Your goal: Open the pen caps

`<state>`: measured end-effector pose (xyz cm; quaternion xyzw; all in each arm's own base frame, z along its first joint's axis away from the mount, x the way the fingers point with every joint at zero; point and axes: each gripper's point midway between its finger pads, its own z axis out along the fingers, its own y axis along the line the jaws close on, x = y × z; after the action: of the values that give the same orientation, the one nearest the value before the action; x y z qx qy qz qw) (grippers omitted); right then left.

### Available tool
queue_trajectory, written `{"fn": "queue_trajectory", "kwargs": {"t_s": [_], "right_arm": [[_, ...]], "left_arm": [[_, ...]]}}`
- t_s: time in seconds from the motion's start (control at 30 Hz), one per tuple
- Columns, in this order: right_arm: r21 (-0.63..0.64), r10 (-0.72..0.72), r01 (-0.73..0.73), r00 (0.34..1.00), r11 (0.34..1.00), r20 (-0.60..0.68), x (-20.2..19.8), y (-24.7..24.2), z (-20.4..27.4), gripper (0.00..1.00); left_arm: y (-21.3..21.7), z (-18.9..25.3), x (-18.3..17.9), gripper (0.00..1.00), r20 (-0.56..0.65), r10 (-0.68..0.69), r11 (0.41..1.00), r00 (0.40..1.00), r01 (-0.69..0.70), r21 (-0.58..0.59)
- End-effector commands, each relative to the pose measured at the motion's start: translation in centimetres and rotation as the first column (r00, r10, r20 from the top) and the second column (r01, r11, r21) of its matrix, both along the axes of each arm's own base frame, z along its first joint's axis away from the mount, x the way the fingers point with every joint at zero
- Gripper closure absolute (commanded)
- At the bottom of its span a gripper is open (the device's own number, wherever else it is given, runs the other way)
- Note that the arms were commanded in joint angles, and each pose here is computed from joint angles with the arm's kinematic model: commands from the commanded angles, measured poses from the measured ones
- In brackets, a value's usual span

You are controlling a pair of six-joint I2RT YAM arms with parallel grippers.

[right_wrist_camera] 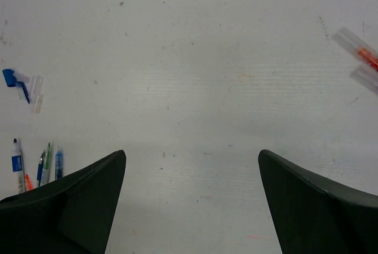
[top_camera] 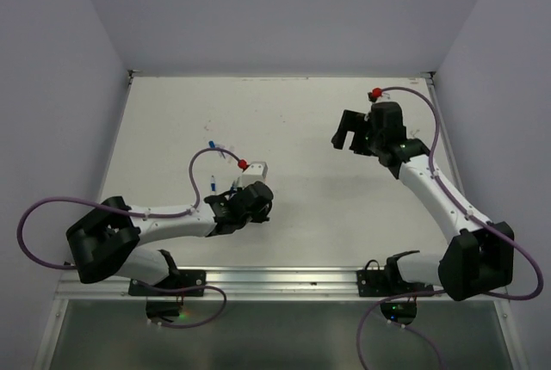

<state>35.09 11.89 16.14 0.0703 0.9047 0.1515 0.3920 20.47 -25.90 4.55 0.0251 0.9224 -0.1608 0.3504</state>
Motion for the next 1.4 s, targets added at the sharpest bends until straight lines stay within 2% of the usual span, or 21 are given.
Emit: {"fn": "queue_trajectory", "kwargs": {"t_s": [0.0, 0.37, 0.53, 0.67, 0.83, 0.97, 1.37], "right_arm": [[-0.056, -0.028, 0.030, 0.999, 0.998, 0.045, 0.1, -1.8, 2.2, 0.01], [0.009, 0.001, -0.001, 0.999, 1.000, 0.034, -0.9, -1.0, 2.9, 0.04], [0.038, 0.018, -0.019, 0.999, 0.999, 0.031, -1.4, -0.5, 2.6, 0.04], [0.065, 0.053, -0.054, 0.998, 0.996, 0.022, -1.7, 0.2, 2.0, 0.05], [0.084, 0.057, -0.057, 0.998, 0.995, 0.006, -2.0, 0.4, 1.5, 0.05], [0.079, 0.057, -0.058, 0.998, 0.995, 0.005, -2.0, 0.3, 1.5, 0.05], [0.102, 0.078, -0.074, 0.997, 0.992, -0.028, -2.2, 0.7, -0.2, 0.05]], "left_arm": [[-0.9, 1.2, 1.8, 1.00, 0.055, 0.000, 1.000, 0.998, 0.000, -0.006], [2.1, -1.9, 1.5, 1.00, 0.004, 0.083, 0.984, 0.997, -0.083, 0.161], [4.1, -3.5, 1.0, 1.00, -0.028, 0.165, 0.955, 0.986, -0.153, 0.255], [4.7, -4.3, 0.8, 1.00, -0.039, 0.188, 0.943, 0.981, -0.169, 0.287], [5.7, -4.6, 0.5, 0.88, -0.032, 0.220, 0.935, 0.975, -0.202, 0.291], [6.6, -4.6, 0.3, 0.83, -0.018, 0.247, 0.927, 0.969, -0.231, 0.296], [8.1, -4.2, 0.2, 0.72, 0.008, 0.276, 0.904, 0.961, -0.263, 0.338]]}}
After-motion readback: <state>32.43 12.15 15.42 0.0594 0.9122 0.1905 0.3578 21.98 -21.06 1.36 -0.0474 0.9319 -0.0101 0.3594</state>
